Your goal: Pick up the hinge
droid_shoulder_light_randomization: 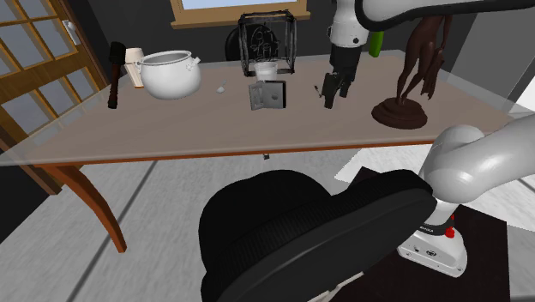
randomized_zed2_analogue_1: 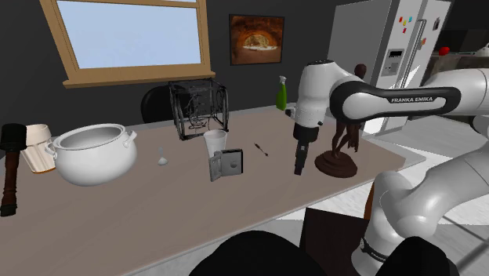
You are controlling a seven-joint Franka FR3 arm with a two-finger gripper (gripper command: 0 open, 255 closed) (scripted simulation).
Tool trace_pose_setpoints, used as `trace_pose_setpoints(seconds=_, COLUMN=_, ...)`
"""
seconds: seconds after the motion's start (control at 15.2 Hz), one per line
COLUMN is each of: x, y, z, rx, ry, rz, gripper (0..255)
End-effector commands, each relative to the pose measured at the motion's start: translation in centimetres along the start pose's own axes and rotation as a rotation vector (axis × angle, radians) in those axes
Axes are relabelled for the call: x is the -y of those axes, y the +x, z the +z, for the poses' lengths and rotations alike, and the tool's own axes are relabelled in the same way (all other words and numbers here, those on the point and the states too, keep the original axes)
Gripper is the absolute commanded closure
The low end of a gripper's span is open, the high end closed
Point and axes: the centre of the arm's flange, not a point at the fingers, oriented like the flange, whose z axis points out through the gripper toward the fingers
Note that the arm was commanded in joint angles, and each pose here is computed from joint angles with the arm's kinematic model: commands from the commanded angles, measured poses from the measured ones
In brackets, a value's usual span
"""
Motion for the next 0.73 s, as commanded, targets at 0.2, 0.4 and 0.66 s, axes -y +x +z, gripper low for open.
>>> trace_pose_setpoints(seconds=0.2, x=-0.3, y=4.1, z=-0.3, rx=0.011, ry=0.001, rz=0.001, gripper=0)
trace_pose_setpoints(seconds=0.4, x=-0.6, y=8.2, z=-0.6, rx=0.022, ry=0.002, rz=0.002, gripper=0)
trace_pose_setpoints(seconds=0.66, x=-1.0, y=13.7, z=-0.9, rx=0.036, ry=0.004, rz=0.004, gripper=0)
